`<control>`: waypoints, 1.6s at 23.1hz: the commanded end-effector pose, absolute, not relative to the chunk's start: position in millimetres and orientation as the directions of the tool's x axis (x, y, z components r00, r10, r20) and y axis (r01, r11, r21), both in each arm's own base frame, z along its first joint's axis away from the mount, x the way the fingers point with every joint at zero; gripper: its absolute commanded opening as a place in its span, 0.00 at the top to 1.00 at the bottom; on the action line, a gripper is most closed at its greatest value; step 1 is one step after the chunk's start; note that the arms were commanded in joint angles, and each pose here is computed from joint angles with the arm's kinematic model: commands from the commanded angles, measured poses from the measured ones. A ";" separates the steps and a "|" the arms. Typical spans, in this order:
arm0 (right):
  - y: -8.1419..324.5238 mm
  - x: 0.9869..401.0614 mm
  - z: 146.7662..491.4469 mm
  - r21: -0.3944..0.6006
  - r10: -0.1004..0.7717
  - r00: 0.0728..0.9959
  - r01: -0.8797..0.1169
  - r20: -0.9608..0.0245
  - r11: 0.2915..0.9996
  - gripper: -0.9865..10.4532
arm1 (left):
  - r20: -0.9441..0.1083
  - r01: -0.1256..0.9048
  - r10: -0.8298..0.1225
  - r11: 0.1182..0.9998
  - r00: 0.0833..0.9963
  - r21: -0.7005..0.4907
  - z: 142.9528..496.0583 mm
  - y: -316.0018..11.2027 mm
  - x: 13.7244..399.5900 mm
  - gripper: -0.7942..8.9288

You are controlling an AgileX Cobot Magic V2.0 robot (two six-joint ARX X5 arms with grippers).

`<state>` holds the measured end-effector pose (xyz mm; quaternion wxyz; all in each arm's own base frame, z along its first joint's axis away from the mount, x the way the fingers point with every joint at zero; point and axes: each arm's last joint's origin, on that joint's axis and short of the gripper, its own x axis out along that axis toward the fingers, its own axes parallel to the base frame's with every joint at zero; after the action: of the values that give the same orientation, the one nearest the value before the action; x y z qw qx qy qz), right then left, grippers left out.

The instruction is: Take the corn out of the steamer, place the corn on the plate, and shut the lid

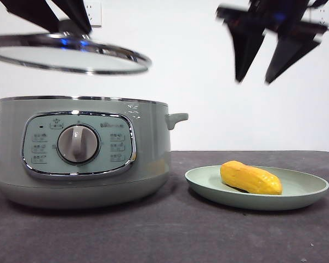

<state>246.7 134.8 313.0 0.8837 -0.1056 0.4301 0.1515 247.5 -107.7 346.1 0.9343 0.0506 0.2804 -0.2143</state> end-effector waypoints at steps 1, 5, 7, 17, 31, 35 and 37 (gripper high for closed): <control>124.6 239.3 321.0 -0.054 0.166 0.597 -0.334 -0.785 0.941 0.67 | -0.512 0.441 -0.396 0.897 0.763 -0.035 348.1 -114.4 256.7 0.93; 106.6 228.0 334.0 -0.051 0.148 0.617 -0.293 -0.773 0.955 0.67 | -0.557 0.444 -0.390 0.895 0.733 -0.041 334.1 -120.0 267.5 0.93; 97.6 225.5 337.6 -0.051 0.131 0.623 -0.265 -0.771 0.963 0.67 | -0.571 0.448 -0.396 0.893 0.719 -0.055 329.4 -125.1 269.5 0.93; 82.7 226.7 337.2 -0.057 0.087 0.610 -0.213 -0.788 0.975 0.67 | -0.643 0.462 -0.387 0.885 0.661 -0.058 316.5 -132.6 268.8 0.93; 82.7 226.5 337.0 -0.067 0.087 0.608 -0.226 -0.789 0.972 0.67 | -0.671 0.456 -0.372 0.888 0.641 -0.056 312.1 -133.1 270.0 0.47; 82.5 225.5 337.6 -0.088 0.094 0.607 -0.262 -0.789 0.961 0.67 | -0.661 0.459 -0.379 0.886 0.648 -0.057 333.0 -127.3 257.7 0.47; 81.4 222.5 340.6 -0.087 0.098 0.617 -0.264 -0.781 0.961 0.67 | -0.655 0.462 -0.384 0.885 0.651 -0.059 345.6 -120.4 243.1 0.47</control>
<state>224.7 82.1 339.7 0.8928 -0.0937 0.4295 0.0980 245.6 -120.2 342.3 0.9064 0.0537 0.3516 -0.2280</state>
